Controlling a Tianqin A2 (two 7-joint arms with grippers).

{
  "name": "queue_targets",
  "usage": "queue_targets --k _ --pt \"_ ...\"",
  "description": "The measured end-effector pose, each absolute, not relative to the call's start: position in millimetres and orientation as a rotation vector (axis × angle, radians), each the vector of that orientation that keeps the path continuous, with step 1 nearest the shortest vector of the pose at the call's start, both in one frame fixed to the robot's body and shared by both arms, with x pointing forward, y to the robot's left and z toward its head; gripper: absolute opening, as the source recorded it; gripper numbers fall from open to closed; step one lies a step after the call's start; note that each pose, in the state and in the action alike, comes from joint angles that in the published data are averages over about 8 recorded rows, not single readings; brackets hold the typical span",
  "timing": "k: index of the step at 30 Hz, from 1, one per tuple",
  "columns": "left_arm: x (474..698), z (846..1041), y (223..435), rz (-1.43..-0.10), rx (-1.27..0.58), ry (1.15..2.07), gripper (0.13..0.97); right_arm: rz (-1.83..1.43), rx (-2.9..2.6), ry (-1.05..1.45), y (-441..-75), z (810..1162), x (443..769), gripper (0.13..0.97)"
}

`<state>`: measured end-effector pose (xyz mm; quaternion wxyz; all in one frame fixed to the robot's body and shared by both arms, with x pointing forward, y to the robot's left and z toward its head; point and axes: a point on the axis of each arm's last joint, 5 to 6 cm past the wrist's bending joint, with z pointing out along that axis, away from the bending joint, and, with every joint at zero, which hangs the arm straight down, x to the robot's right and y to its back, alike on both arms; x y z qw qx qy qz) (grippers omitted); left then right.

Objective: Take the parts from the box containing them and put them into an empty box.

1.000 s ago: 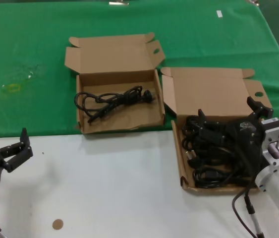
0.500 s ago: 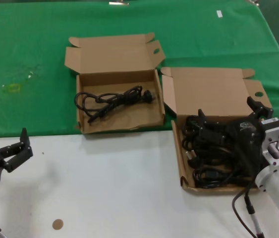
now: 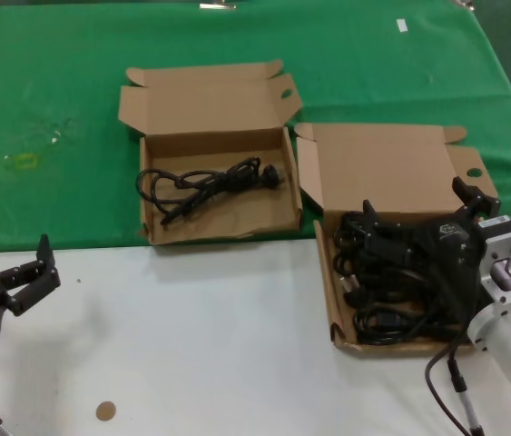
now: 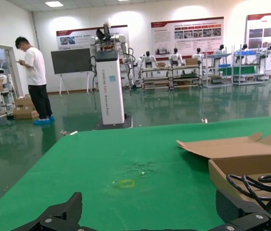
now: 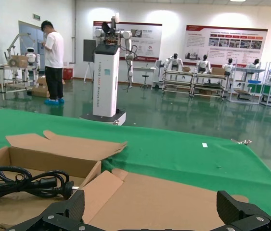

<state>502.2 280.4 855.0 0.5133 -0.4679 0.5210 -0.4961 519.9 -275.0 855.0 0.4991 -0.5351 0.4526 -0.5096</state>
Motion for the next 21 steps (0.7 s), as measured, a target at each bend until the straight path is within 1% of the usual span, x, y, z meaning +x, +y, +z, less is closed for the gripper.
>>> queue_targets --k 21 --pt "502.2 855.0 280.4 -1.193 -1.125 1.253 0.966 -1.233 -1.295 1.095 -275.0 855.0 519.9 0.966"
